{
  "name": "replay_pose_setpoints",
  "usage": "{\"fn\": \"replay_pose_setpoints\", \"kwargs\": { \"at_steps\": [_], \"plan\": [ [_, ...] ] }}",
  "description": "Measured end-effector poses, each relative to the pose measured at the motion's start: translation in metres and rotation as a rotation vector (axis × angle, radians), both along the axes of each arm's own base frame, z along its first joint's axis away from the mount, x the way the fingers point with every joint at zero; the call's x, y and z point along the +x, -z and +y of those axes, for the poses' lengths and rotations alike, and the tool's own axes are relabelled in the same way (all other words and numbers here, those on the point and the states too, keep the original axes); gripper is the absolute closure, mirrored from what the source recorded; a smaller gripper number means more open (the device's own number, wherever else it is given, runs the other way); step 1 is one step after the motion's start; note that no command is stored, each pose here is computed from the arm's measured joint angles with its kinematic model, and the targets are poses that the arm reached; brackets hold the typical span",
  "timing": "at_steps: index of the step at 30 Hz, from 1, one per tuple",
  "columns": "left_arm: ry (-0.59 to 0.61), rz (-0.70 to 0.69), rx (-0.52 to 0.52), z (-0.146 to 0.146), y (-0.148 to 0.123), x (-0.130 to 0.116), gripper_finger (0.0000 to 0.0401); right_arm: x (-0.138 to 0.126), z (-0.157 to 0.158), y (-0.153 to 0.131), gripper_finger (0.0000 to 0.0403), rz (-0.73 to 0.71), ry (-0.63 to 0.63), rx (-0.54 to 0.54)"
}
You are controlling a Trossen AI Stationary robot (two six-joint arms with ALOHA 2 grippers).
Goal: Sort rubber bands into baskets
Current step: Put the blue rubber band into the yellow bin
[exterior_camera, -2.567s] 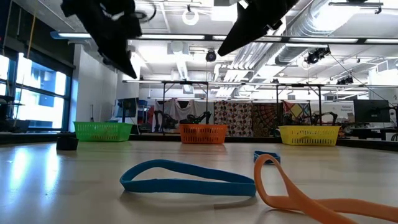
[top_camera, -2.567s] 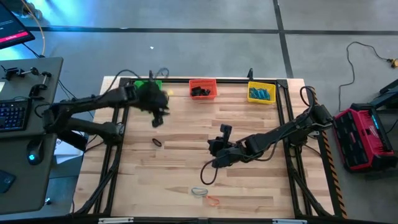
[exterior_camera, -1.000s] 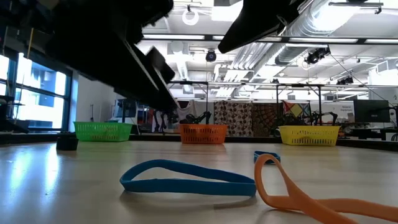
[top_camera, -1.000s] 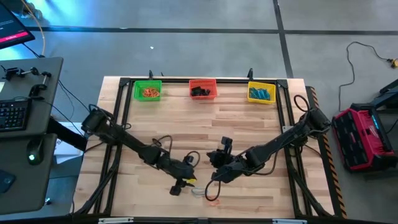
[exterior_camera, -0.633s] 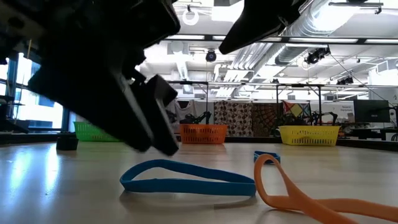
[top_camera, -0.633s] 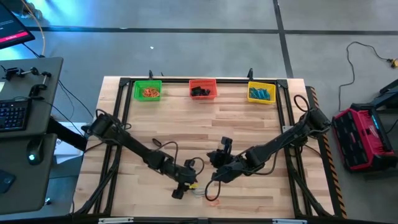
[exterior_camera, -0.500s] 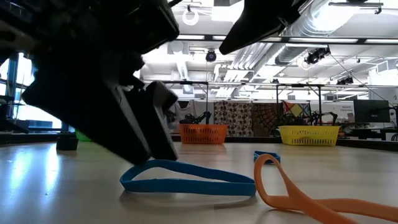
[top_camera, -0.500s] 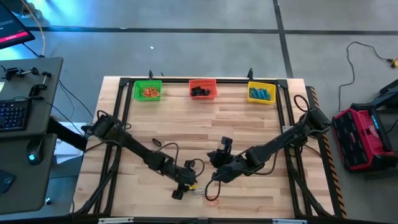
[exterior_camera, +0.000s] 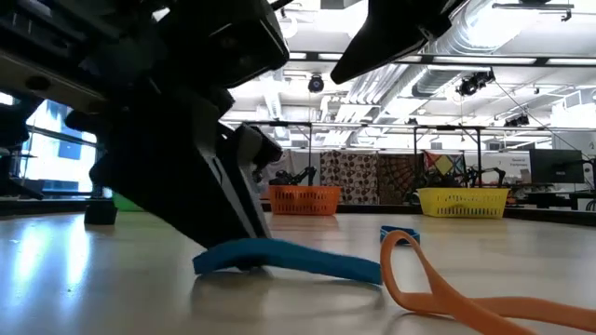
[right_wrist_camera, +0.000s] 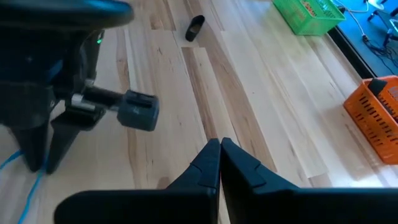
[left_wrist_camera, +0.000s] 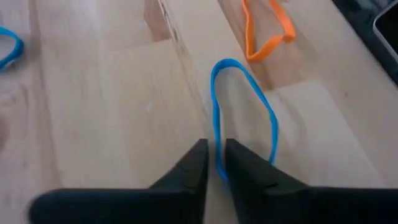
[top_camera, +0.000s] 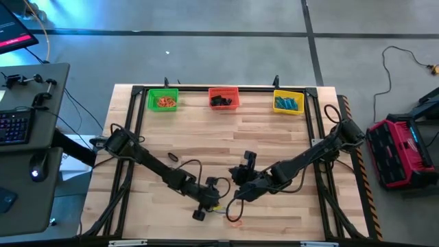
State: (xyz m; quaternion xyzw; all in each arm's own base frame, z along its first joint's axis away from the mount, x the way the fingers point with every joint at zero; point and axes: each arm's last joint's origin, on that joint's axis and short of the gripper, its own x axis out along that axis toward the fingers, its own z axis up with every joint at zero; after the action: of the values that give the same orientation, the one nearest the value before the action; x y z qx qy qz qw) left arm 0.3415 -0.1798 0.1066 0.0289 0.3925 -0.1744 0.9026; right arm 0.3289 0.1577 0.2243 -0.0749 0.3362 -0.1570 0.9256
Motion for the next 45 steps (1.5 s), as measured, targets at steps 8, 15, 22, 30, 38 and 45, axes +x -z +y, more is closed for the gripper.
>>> {"fn": "replay_pose_setpoints", "kwargs": {
  "at_steps": [8, 15, 22, 30, 38, 45],
  "plan": [
    [-0.092, -0.015, 0.036, 0.033, -0.036, 0.006, 0.0398, -0.003, 0.002, 0.001, 0.0403, 0.038, -0.037, -0.041],
    [-0.202, -0.092, 0.053, 0.073, -0.070, -0.001, 0.0400, -0.008, -0.003, 0.006, 0.0402, 0.122, -0.028, -0.082],
    [-0.314, -0.189, 0.010, 0.119, -0.082, -0.019, 0.0401, 0.001, -0.028, 0.012, 0.0403, 0.179, -0.036, -0.076],
    [-0.387, -0.227, -0.017, 0.154, -0.078, -0.035, 0.0401, 0.009, -0.064, 0.028, 0.0403, 0.214, -0.023, -0.097],
    [-0.426, -0.280, -0.161, 0.188, -0.069, -0.043, 0.0401, 0.014, -0.071, 0.027, 0.0402, 0.172, -0.055, -0.246],
    [-0.438, -0.340, -0.298, 0.207, -0.077, -0.042, 0.0401, 0.021, -0.078, 0.022, 0.0348, 0.148, -0.050, -0.365]
  ]
}}
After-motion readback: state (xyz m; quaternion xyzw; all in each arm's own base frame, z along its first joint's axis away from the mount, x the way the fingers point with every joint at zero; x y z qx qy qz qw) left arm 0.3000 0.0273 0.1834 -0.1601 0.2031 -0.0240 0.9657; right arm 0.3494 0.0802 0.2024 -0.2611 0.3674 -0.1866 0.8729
